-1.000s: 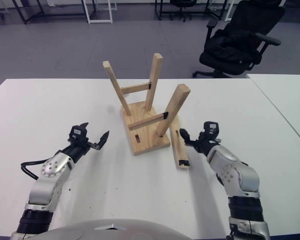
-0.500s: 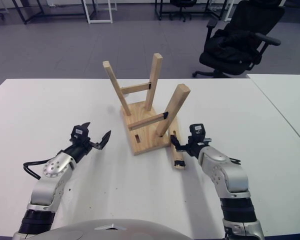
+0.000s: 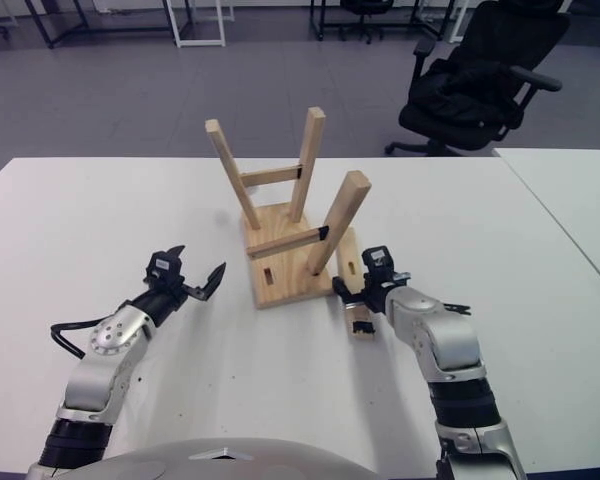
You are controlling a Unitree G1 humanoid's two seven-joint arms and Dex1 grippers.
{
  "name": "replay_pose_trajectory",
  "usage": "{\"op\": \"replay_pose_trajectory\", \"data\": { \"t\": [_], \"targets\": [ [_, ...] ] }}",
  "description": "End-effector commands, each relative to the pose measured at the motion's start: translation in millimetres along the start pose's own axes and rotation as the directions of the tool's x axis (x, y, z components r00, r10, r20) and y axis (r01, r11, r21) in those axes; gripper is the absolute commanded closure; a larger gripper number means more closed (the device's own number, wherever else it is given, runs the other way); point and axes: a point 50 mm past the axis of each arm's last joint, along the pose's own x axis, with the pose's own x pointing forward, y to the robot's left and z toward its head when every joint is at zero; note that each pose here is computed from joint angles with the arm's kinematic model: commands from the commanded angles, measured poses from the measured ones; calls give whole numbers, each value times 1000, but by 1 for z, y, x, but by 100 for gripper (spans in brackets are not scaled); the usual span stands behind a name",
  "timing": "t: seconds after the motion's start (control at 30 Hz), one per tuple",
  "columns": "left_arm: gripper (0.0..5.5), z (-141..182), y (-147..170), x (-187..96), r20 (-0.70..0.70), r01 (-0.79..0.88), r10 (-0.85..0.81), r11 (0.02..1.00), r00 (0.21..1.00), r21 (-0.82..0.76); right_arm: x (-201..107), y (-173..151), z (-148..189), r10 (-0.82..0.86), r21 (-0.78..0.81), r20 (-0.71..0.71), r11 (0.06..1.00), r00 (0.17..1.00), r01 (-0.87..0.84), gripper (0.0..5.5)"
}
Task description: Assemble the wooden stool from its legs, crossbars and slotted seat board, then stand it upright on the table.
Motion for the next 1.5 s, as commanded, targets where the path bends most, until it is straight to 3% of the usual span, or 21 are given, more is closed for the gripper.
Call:
{"op": "replay_pose_trajectory", "data": {
  "t": [0.03, 0.27, 0.43, 0.5, 0.57, 0.67, 0.77, 0.87, 0.93, 1.0, 1.17, 1.5],
  "targets": [
    [39, -1, 0, 1, -17, -2, 2, 1000, 1000, 20, -6, -16, -8, -57, -26, -54, 998, 997, 56, 43],
    [39, 7, 3, 2, 18, -16, 16, 1000, 1000, 10, -12, -34, -15, 2, -86, -101, 996, 995, -11, 183],
    [39, 47, 39, -4, 131, -112, 121, 991, 984, -71, -7, -29, -13, 80, -156, -37, 984, 996, -85, 292],
    [39, 71, 50, -5, 193, -100, 123, 987, 973, -124, -6, -37, 6, 49, -161, 80, 986, 996, -35, 328],
    [39, 93, 56, -6, 225, -78, 105, 989, 969, -124, -11, -68, 39, -83, -128, 253, 985, 964, 119, 343],
    [39, 150, 55, -2, 394, 36, 42, 982, 918, -188, -41, -94, 107, -106, -274, 520, 919, 847, 284, 343],
    [39, 211, 36, 10, 598, 327, -116, 909, 793, -257, -69, -64, 180, 110, -485, 720, 786, 685, 384, 343],
    [39, 257, 15, 17, 766, 625, -216, 724, 605, -290, -92, 1, 236, 432, -623, 773, 658, 465, 423, 343],
    [39, 275, 8, 15, 815, 716, -244, 645, 526, -269, -104, 42, 250, 603, -688, 725, 606, 334, 399, 343],
    [39, 282, 5, 16, 818, 742, -273, 622, 506, -251, -107, 70, 245, 711, -751, 653, 564, 261, 343, 343],
    [108, 283, 4, 14, 817, 744, -292, 628, 498, -229, -104, 89, 231, 789, -818, 569, 511, 232, 265, 343],
    [261, 257, 4, 9, 826, 701, -239, 672, 511, -239, -99, 86, 226, 772, -810, 584, 536, 249, 238, 343]
  ]
}}
